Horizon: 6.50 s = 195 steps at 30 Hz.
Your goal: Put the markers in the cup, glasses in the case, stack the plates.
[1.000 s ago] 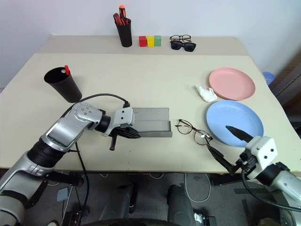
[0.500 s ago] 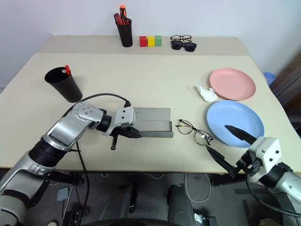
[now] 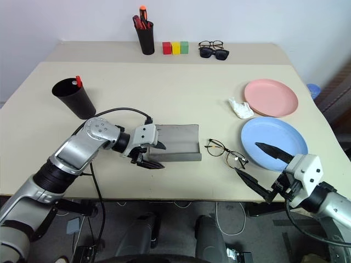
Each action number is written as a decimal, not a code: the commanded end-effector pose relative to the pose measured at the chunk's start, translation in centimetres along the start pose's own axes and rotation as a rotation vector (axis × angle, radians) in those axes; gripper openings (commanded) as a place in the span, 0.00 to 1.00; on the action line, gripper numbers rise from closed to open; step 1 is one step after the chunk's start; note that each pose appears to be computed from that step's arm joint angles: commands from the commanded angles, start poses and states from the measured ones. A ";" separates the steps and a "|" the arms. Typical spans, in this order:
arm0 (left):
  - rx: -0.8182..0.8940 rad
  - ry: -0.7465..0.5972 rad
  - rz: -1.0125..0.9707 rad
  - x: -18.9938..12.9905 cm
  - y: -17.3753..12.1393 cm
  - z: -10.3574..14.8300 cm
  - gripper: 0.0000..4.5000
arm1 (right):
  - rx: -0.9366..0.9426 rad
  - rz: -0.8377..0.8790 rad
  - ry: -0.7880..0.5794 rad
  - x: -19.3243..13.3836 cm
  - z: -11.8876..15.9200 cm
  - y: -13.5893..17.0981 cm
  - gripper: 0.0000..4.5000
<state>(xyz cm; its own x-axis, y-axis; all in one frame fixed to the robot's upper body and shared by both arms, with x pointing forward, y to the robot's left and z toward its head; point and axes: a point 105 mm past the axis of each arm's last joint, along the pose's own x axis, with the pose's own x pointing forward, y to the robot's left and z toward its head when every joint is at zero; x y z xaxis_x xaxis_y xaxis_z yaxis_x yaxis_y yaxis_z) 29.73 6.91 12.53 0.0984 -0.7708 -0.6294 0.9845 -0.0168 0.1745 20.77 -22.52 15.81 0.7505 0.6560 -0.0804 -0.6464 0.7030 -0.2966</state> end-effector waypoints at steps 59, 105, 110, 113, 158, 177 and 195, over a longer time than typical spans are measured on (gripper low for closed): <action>-0.028 -0.262 0.354 -6.1 -2.5 0.4 0.75 | 0.149 0.298 0.329 8.2 -3.7 -3.2 0.42; -0.037 -0.251 0.392 -6.6 -2.3 0.2 0.75 | 0.153 0.284 0.360 7.5 -4.8 -5.0 0.01; -0.036 -0.249 0.393 -6.6 -2.3 0.2 0.75 | 0.173 0.290 0.380 7.1 -5.9 -5.3 0.01; -0.036 -0.246 0.394 -6.6 -2.3 0.2 0.75 | 0.171 0.280 0.380 7.0 -6.5 -5.6 0.19; -0.045 -0.243 0.409 -6.6 -2.5 0.2 0.75 | 0.205 0.337 0.430 6.9 -5.0 -4.6 0.00; -0.062 -0.225 0.409 -6.8 -2.9 -0.3 0.75 | 0.216 0.349 0.403 6.4 -6.5 -5.4 1.00; -0.061 -0.223 0.416 -7.0 -2.8 -0.3 0.75 | 0.276 0.345 0.341 7.5 -3.9 -6.6 1.00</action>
<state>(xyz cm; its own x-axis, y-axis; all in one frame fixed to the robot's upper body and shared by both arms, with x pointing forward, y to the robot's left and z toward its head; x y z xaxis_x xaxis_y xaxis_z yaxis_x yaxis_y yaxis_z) 26.49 12.54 15.03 0.4462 -0.8200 -0.3586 0.8888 0.3592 0.2845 30.83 -23.27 11.95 0.4415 0.7600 -0.4769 -0.8379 0.5394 0.0838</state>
